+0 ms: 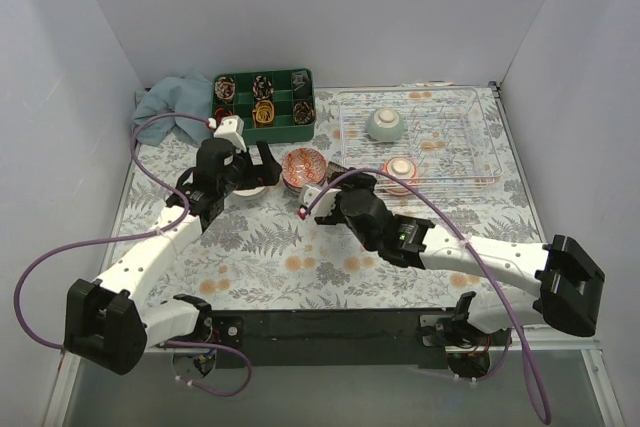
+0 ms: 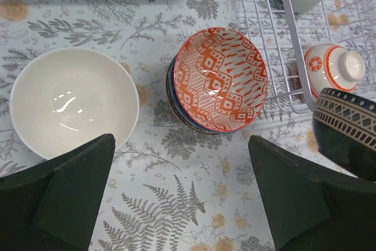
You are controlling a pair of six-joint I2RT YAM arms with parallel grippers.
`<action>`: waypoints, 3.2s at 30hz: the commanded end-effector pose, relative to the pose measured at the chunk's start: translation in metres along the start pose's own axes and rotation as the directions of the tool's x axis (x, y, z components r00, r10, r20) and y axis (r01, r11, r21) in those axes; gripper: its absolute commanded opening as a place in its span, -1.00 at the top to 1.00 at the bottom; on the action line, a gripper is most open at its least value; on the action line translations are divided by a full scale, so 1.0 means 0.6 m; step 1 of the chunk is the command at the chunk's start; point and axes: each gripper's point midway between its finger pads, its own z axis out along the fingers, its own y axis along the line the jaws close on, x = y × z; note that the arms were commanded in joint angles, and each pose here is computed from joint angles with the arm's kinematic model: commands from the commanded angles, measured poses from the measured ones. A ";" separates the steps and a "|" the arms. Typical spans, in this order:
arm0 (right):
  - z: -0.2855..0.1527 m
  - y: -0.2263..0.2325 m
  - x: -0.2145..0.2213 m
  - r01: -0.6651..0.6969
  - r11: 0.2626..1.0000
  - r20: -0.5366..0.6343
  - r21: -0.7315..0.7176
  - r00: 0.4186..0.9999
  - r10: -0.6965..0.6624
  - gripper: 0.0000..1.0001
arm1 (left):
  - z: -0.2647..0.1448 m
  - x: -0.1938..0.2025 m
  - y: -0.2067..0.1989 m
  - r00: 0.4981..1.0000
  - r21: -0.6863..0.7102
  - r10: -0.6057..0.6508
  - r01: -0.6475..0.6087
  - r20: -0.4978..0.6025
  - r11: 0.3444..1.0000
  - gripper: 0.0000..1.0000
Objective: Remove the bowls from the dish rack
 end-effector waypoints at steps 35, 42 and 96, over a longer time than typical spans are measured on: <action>-0.093 0.059 -0.101 0.251 0.891 0.166 0.379 0.929 -0.332 0.97 | -0.048 0.062 -0.159 0.747 0.120 -0.424 0.551 -0.513 0.826 -0.90; -0.094 0.062 -0.103 0.268 0.876 0.163 0.400 0.920 -0.356 0.97 | -0.042 0.090 -0.174 0.697 0.108 -0.407 0.568 -0.590 0.816 -0.85; -0.091 0.121 -0.098 0.385 0.822 0.140 0.419 0.867 -0.478 -0.78 | -0.025 0.056 -0.126 0.891 -0.037 -0.225 0.229 -0.394 0.973 1.00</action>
